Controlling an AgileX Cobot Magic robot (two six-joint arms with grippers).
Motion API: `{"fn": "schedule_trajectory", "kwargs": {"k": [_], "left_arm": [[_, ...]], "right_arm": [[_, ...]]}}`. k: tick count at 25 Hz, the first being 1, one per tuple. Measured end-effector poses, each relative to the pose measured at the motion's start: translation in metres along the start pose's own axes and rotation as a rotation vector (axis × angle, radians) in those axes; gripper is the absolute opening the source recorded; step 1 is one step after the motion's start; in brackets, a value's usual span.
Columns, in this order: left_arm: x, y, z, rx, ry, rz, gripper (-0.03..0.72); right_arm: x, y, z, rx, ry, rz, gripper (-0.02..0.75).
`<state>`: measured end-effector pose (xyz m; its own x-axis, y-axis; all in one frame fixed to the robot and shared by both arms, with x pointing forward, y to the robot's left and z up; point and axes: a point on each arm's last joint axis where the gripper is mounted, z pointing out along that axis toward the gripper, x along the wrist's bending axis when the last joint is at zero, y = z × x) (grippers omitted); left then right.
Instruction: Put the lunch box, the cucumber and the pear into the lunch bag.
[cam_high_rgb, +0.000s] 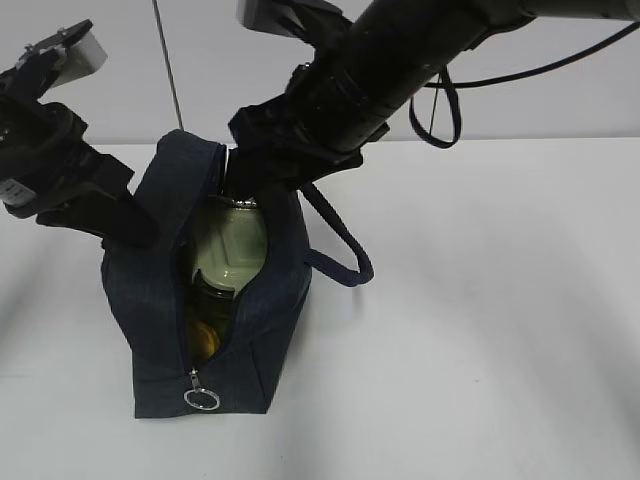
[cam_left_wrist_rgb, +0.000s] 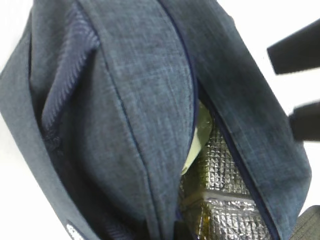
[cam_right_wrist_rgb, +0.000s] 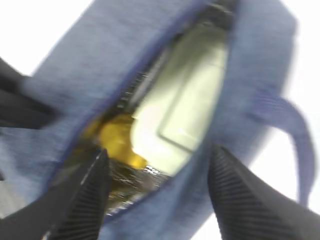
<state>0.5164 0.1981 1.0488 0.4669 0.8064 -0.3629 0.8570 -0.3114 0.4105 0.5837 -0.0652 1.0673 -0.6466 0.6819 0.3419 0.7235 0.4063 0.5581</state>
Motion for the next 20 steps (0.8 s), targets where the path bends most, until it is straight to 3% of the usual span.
{"fn": "schedule_trajectory", "kwargs": {"k": [11, 16, 18, 20], "left_arm": [[0.0, 0.0, 0.0, 0.0, 0.0, 0.0, 0.013], [0.0, 0.0, 0.0, 0.0, 0.0, 0.0, 0.013], [0.0, 0.0, 0.0, 0.0, 0.0, 0.0, 0.013], [0.0, 0.0, 0.0, 0.0, 0.0, 0.0, 0.013]], "right_arm": [[-0.016, -0.002, -0.004, 0.022, -0.074, 0.004, 0.482], [-0.025, -0.008, 0.016, 0.076, -0.072, 0.027, 0.48], [-0.03, -0.011, 0.025, 0.1, -0.07, 0.038, 0.447], [-0.031, -0.013, 0.028, 0.11, -0.069, 0.042, 0.312]]}}
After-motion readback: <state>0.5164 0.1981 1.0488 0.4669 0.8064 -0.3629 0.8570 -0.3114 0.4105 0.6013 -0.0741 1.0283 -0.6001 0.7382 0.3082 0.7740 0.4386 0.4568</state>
